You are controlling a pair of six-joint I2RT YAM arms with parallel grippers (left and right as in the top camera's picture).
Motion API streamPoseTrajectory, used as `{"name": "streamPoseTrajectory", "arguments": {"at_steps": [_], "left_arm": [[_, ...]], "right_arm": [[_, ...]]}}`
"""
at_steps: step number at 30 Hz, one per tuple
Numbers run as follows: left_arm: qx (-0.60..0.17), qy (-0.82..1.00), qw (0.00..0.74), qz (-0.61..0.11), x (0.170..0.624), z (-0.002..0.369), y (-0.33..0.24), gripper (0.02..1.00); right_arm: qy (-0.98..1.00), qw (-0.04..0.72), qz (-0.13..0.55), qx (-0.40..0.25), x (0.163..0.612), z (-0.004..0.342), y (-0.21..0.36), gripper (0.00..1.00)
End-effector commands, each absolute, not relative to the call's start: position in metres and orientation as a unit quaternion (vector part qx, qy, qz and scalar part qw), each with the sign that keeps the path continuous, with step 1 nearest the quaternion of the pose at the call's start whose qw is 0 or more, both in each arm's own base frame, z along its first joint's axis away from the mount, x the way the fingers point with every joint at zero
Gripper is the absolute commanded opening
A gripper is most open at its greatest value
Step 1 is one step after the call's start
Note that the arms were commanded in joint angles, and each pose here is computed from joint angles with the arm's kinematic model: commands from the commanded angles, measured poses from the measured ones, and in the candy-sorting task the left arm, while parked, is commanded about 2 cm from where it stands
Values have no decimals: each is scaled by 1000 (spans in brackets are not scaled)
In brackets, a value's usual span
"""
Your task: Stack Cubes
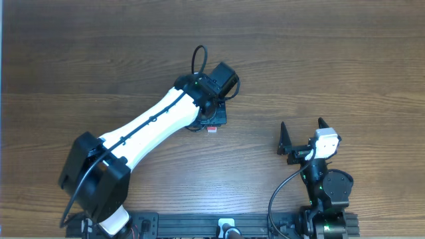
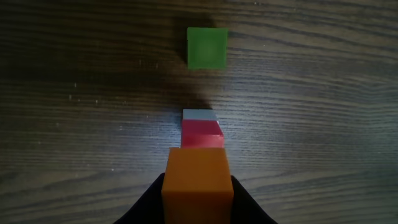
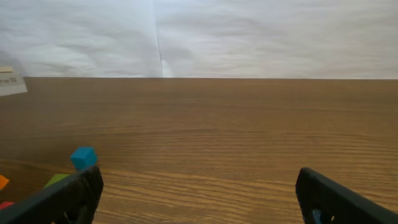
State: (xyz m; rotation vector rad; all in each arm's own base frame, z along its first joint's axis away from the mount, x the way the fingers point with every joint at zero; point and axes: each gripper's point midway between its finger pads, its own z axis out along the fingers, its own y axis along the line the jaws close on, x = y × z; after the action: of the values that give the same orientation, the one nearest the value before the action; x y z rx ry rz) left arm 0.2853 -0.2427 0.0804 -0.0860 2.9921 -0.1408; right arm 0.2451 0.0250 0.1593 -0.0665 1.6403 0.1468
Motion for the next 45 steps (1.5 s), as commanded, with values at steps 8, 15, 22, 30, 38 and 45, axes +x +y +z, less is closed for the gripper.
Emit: {"name": "streamPoseTrajectory", "arguments": {"at_steps": [8, 15, 22, 30, 38, 45], "left_arm": [[-11, 997, 59, -50, 289, 70, -249, 64], [-11, 998, 50, -46, 287, 64, -250, 64], [-10, 998, 51, -47, 288, 63, -251, 62], [-2, 998, 47, -49, 287, 61, -252, 64], [-2, 998, 46, -50, 287, 61, -253, 64], [0, 998, 44, -51, 286, 61, -253, 64]], "right_arm": [[732, 678, 62, -29, 245, 157, 24, 993], [732, 678, 62, -29, 245, 157, 24, 991], [732, 678, 62, -29, 245, 157, 24, 991], [732, 678, 62, -29, 245, 157, 24, 993], [732, 678, 62, -29, 245, 157, 24, 991], [732, 678, 62, -29, 245, 157, 24, 993]]}}
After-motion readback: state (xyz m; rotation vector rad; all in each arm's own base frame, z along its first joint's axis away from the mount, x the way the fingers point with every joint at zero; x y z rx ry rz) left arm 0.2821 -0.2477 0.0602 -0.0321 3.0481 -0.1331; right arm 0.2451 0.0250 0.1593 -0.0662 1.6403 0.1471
